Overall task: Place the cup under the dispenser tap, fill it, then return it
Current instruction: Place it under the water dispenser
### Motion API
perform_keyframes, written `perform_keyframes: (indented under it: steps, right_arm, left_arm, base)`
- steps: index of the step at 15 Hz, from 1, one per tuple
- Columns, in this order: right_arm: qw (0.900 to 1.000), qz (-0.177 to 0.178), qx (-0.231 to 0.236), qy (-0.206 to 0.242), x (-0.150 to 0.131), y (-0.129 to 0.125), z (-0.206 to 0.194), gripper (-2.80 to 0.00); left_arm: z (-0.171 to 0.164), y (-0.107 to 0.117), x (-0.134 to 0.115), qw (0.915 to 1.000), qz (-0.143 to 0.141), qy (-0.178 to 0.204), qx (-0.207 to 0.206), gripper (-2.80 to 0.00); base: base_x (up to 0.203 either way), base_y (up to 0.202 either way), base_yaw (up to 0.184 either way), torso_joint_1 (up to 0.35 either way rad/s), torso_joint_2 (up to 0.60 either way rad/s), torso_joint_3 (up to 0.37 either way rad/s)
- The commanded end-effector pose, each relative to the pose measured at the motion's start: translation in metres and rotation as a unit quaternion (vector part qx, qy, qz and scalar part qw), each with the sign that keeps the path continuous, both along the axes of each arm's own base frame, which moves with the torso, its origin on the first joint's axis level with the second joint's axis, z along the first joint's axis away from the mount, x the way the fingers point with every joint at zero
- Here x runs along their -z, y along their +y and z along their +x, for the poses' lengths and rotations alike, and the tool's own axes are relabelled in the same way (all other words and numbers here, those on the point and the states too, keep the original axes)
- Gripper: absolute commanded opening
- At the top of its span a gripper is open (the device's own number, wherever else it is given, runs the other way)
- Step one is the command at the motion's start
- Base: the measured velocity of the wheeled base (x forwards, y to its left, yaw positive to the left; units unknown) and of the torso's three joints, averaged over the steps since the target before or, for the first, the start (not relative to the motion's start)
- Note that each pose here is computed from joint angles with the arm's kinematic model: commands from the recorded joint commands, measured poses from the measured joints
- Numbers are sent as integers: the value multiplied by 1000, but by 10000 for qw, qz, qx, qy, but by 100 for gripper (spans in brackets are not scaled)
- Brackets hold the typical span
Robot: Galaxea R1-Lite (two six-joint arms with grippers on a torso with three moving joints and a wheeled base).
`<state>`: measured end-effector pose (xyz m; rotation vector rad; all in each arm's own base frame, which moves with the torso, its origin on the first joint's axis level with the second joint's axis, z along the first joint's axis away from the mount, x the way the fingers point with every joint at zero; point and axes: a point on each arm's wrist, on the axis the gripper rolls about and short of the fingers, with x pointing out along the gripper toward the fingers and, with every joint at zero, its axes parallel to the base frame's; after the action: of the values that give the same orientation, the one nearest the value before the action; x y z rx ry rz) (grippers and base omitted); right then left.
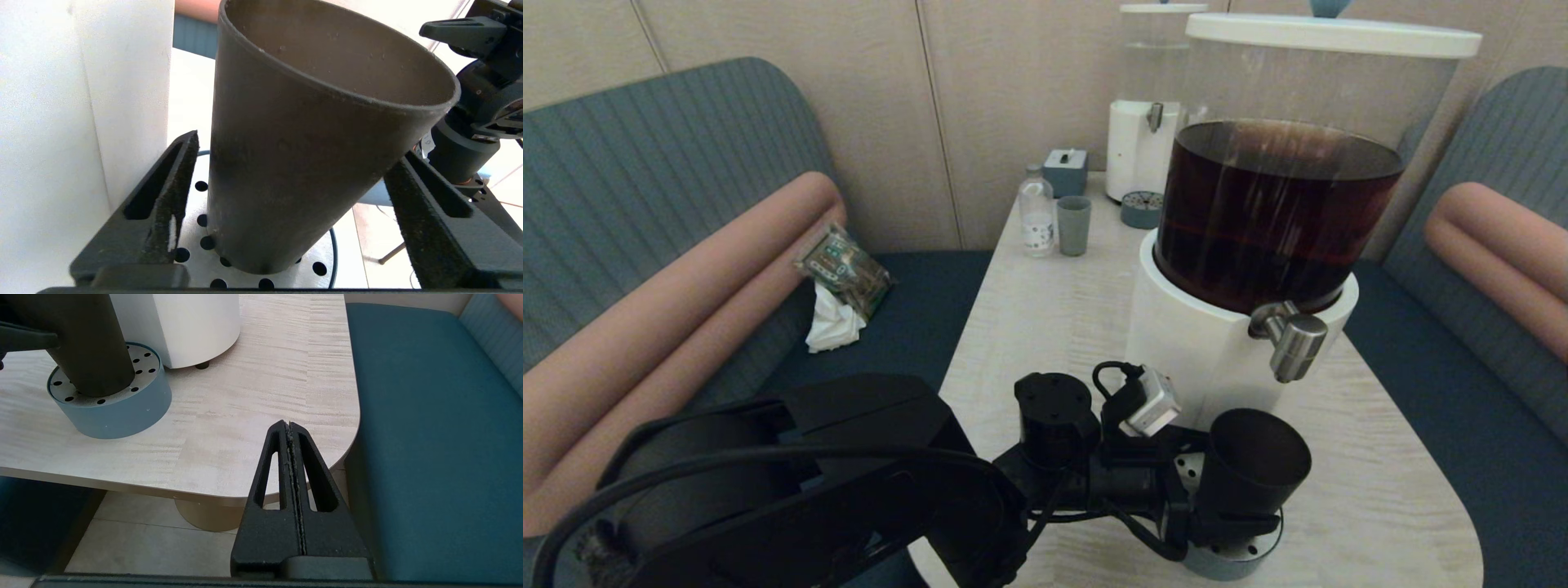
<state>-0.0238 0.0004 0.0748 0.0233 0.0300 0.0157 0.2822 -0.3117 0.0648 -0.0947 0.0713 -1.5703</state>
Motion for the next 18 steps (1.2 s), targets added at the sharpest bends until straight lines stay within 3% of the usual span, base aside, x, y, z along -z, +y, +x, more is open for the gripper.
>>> perform_keyframes:
  steps: [1, 18]
  right_arm:
    - [10000, 0, -4, 4, 0, 0, 0, -280]
    - [10000, 0, -4, 4, 0, 0, 0, -280]
  left_arm:
    - [-1, 1, 0, 10000, -20, -23, 22, 0]
    - [-26, 29, -12, 10000, -28, -31, 4, 0]
  base:
    - [0, 0, 0, 0, 0, 0]
    - [0, 0, 0, 0, 0, 0]
